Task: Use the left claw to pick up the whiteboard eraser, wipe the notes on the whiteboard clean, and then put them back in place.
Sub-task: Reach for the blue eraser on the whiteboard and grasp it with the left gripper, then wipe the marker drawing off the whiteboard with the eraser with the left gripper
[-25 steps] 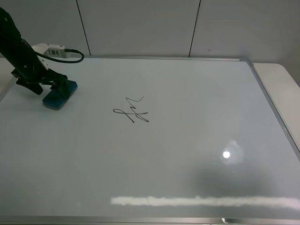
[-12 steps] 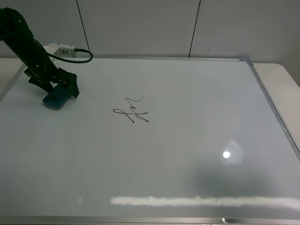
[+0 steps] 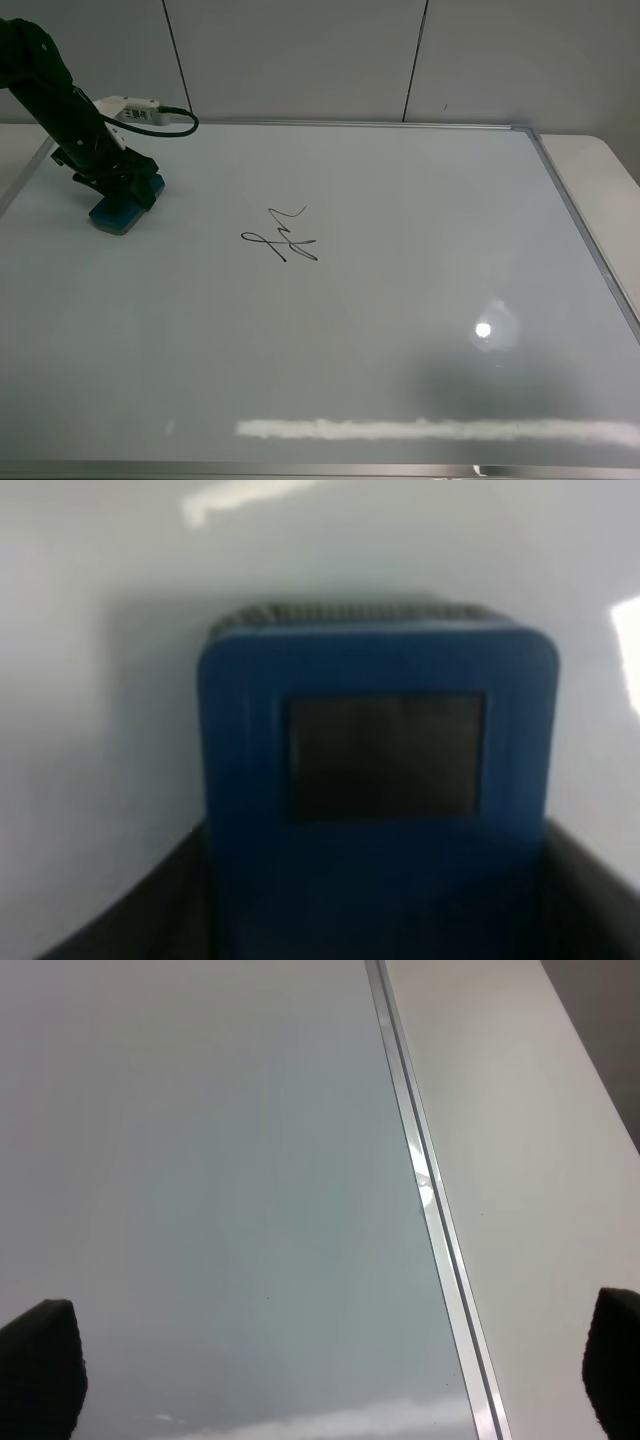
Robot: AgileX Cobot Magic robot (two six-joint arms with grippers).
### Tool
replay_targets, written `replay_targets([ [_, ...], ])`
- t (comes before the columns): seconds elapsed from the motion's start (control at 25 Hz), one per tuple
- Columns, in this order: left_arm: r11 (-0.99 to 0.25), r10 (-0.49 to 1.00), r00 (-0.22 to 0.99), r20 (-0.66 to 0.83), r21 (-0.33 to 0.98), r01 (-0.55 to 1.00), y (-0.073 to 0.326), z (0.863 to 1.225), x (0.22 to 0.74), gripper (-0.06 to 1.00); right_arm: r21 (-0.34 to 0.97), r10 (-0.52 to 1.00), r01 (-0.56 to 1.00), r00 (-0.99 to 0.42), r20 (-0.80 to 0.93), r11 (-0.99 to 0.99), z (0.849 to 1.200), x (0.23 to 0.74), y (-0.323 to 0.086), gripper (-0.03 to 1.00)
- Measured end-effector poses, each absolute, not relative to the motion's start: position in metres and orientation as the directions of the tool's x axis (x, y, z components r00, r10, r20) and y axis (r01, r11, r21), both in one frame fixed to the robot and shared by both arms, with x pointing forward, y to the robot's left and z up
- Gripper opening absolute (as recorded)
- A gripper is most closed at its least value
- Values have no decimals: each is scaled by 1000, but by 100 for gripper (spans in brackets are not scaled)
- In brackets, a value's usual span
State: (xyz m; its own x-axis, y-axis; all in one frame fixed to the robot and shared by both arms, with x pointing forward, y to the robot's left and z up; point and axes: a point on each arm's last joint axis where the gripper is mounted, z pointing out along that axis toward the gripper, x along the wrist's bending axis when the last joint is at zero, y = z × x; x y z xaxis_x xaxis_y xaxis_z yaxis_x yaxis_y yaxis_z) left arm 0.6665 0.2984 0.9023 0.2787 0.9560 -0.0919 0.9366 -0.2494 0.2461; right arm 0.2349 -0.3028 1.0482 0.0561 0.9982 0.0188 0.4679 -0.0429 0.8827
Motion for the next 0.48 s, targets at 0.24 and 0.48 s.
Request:
replay_targets([
  [0.24, -228, 964, 254, -84, 237, 944, 299, 902, 666, 55, 883, 998, 468, 56, 19, -43, 1048, 235, -303, 99],
  [0.48, -183, 976, 204, -74, 228, 956, 301, 914, 663, 55, 883, 998, 468, 56, 19, -43, 1048, 235, -303, 99],
])
